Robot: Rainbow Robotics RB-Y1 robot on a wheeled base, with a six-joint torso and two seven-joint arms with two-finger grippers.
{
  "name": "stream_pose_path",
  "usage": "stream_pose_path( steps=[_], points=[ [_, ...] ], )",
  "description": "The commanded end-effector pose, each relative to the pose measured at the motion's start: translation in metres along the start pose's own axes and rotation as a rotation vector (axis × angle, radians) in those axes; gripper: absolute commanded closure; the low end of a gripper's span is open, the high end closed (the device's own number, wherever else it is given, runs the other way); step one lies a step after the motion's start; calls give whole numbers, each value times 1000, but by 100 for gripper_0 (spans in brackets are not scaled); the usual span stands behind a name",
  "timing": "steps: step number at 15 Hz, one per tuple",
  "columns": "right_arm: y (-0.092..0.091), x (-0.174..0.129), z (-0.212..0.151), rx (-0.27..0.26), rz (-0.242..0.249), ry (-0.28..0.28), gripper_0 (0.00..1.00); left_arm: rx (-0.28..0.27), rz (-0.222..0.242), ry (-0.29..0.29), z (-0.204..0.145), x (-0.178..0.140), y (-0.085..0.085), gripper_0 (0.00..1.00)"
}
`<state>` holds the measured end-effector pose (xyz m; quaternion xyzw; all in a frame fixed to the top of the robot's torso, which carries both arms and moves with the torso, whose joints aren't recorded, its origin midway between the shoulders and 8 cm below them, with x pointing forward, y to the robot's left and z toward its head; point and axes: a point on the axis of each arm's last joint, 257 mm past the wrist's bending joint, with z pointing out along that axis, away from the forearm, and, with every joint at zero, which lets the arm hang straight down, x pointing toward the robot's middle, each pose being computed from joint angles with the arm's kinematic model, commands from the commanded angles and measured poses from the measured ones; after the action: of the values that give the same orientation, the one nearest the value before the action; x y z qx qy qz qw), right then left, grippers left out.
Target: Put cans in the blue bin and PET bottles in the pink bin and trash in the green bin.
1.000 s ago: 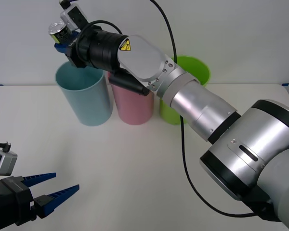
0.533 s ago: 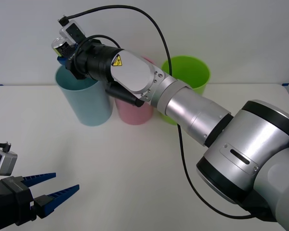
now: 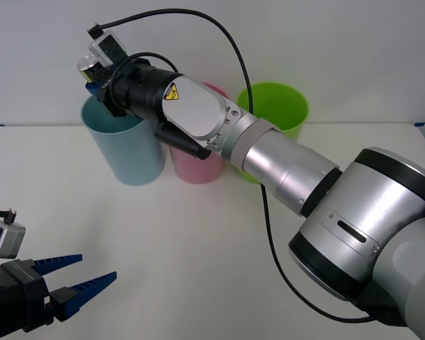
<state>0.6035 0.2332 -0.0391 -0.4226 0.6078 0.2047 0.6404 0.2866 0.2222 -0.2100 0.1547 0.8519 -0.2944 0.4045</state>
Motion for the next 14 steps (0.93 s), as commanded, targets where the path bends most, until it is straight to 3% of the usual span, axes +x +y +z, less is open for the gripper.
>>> stream_pose_path(
  steps=[1,2,3,12,14],
  points=[
    [-2,-1,0,7,-13,-3,39,0,0,0,0,0,0,0],
    [-2,-1,0,7,-13,-3,30,0,0,0,0,0,0,0],
    [-2,-1,0,7,-13,-3,27,0,0,0,0,0,0,0],
    [-2,-1,0,8,-7,-4,27,0,0,0,0,0,0,0],
    [-10,-13,-3,10,0,-25,27,0,0,0,0,0,0,0]
  ],
)
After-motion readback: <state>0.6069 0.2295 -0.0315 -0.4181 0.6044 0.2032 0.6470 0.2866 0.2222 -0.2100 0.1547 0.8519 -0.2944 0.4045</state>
